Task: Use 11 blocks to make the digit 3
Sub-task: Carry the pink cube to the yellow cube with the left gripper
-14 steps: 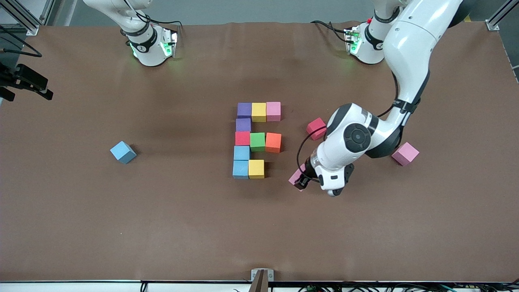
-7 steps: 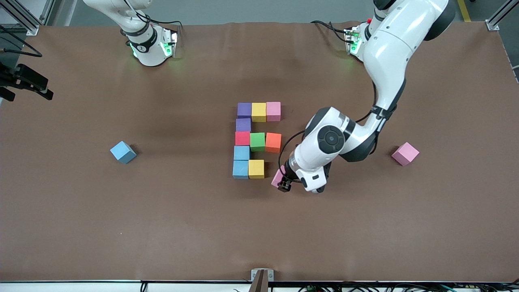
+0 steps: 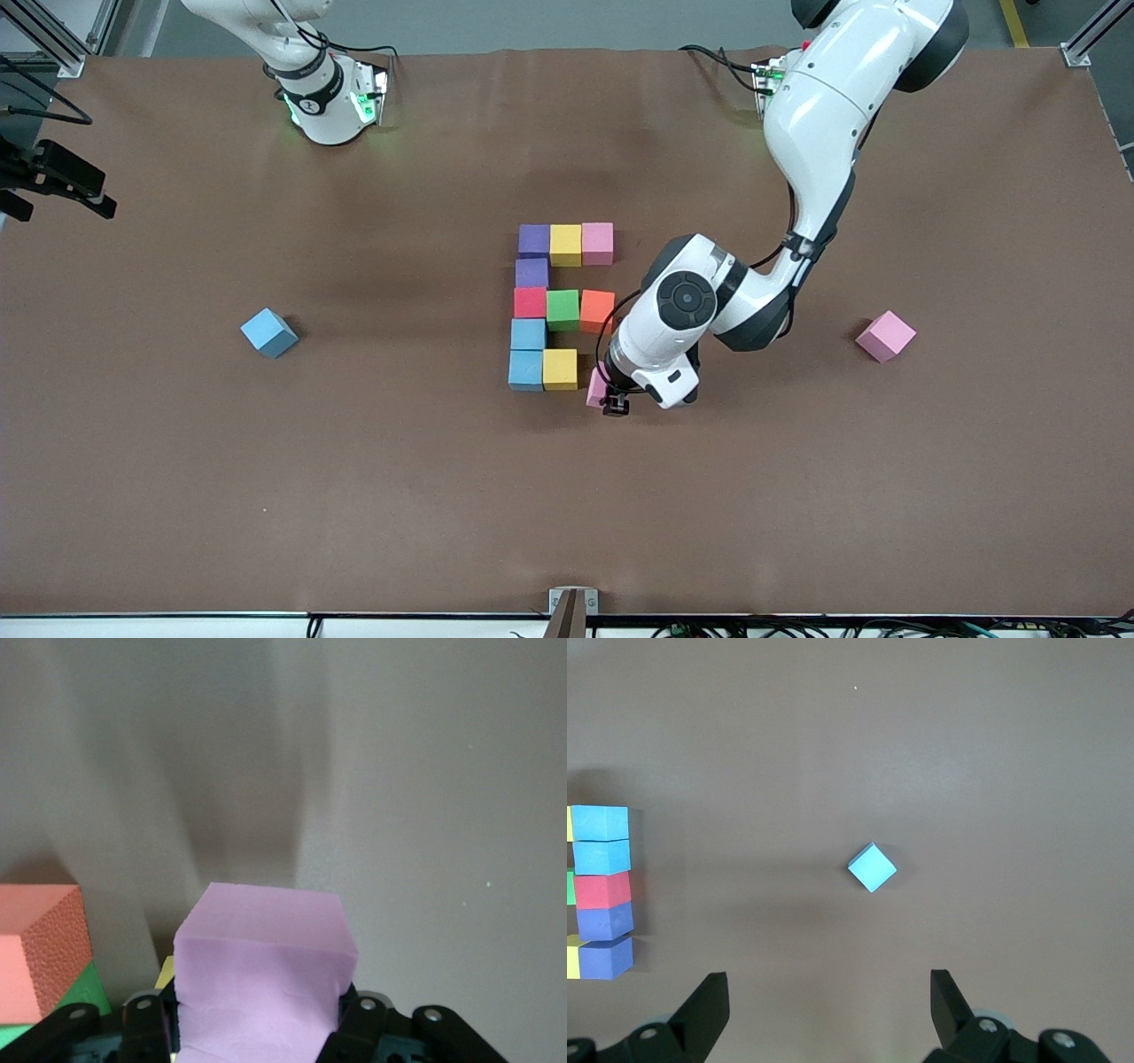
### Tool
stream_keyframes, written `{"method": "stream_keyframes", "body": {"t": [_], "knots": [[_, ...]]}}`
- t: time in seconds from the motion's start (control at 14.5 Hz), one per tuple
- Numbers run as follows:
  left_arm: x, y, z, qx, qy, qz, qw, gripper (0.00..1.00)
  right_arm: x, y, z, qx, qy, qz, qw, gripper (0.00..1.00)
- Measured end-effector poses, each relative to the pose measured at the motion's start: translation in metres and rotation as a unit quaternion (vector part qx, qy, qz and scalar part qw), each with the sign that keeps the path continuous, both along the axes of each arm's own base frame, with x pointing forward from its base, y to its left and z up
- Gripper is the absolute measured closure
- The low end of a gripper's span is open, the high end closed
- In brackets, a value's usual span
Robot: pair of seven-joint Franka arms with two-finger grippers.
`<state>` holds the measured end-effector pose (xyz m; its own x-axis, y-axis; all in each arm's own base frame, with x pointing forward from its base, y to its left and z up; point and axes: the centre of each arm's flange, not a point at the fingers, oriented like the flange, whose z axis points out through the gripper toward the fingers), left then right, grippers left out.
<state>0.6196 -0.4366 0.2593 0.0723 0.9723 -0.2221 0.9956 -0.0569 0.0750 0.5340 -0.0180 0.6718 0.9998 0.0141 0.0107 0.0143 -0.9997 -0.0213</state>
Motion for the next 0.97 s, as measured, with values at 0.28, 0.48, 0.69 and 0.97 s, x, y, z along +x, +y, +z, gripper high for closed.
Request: {"method": "stream_keyframes", "body": {"t": [0.28, 0.48, 0.69, 0.97], "knots": [[-0.002, -0.001, -0.009, 0.004, 0.011, 0.035, 0.999, 0.41, 0.0, 0.0, 0.0, 0.0, 0.0, 0.0, 1.0, 0.0], [-0.007, -0.006, -0.011, 0.007, 0.019, 0.059, 0.998, 0.41, 0.0, 0.0, 0.0, 0.0, 0.0, 0.0, 1.0, 0.0], [-0.014, -0.013, -0.022, 0.018, 0.026, 0.069, 0.997, 0.41, 0.0, 0.0, 0.0, 0.0, 0.0, 0.0, 1.0, 0.0], [-0.023, -0.02, -0.046, 0.044, 0.028, 0.092, 0.994, 0.41, 0.0, 0.0, 0.0, 0.0, 0.0, 0.0, 1.0, 0.0]]}}
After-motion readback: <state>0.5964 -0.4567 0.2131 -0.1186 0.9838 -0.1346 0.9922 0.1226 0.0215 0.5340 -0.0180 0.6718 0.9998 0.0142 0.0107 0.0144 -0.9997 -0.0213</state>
